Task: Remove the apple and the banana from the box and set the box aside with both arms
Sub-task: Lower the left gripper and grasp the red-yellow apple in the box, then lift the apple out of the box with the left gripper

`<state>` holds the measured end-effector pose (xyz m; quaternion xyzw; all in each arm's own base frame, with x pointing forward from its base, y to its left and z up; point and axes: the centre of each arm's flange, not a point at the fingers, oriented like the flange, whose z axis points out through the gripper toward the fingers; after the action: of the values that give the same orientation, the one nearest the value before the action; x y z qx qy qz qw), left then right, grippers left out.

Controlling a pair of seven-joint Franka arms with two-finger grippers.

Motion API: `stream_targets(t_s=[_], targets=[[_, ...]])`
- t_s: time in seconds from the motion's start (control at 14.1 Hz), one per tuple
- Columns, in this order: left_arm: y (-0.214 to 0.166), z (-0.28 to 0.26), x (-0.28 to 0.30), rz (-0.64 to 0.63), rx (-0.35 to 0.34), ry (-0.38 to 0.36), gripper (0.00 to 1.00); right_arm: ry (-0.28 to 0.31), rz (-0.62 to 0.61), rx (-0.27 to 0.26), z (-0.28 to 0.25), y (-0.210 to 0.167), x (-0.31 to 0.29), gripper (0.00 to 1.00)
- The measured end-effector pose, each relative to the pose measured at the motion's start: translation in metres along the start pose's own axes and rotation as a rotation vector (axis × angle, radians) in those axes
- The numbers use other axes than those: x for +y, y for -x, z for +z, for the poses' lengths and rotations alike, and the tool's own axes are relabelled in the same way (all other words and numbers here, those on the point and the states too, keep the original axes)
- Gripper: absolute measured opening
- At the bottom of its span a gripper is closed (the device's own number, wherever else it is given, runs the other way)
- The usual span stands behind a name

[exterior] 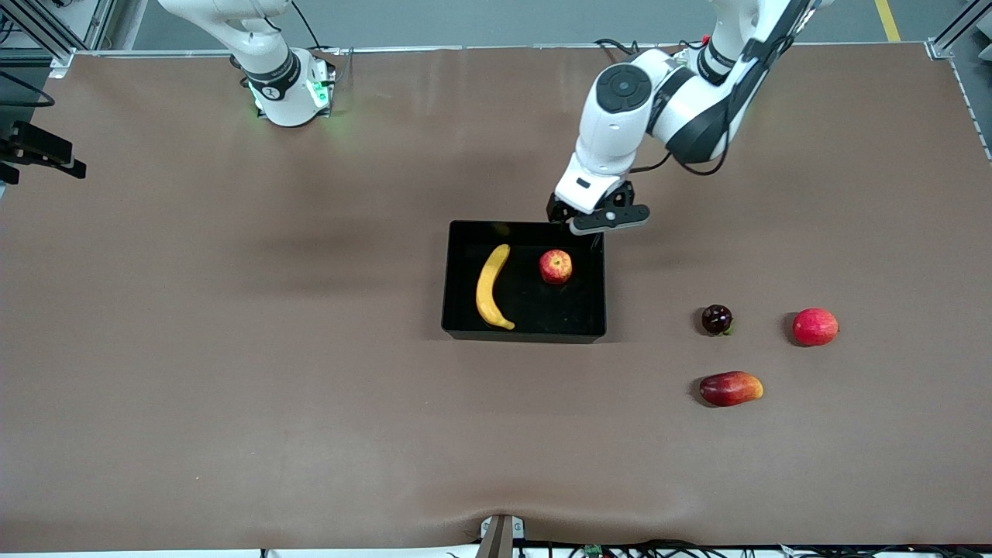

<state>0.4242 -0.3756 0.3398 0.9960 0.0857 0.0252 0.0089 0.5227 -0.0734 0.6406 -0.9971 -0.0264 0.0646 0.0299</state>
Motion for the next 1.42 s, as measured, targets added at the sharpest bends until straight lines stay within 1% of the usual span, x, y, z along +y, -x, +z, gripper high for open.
stream_targets(t_s=[0.14,0.35,0.64,0.78,1.2,1.42], targets=[[-0.002,0.018,0.005,0.003,0.005,-0.003,1.00,0.000,0.000,0.000,0.000,0.000,0.000,1.00],[-0.016,0.029,0.016,-0.082,0.001,0.012,1.00,0.000,0.000,0.000,0.000,0.000,0.000,1.00],[-0.024,0.047,0.034,-0.138,-0.045,0.031,1.00,0.000,0.000,0.000,0.000,0.000,0.000,1.00],[-0.023,0.062,0.034,-0.157,-0.068,0.021,1.00,0.000,0.000,-0.001,0.000,0.000,0.000,1.00],[-0.017,0.095,0.034,-0.133,-0.056,-0.033,1.00,-0.001,0.000,-0.001,0.000,0.000,0.000,1.00],[-0.020,0.115,0.036,-0.156,-0.043,-0.052,1.00,-0.001,0.000,-0.001,0.000,0.000,0.000,1.00]])
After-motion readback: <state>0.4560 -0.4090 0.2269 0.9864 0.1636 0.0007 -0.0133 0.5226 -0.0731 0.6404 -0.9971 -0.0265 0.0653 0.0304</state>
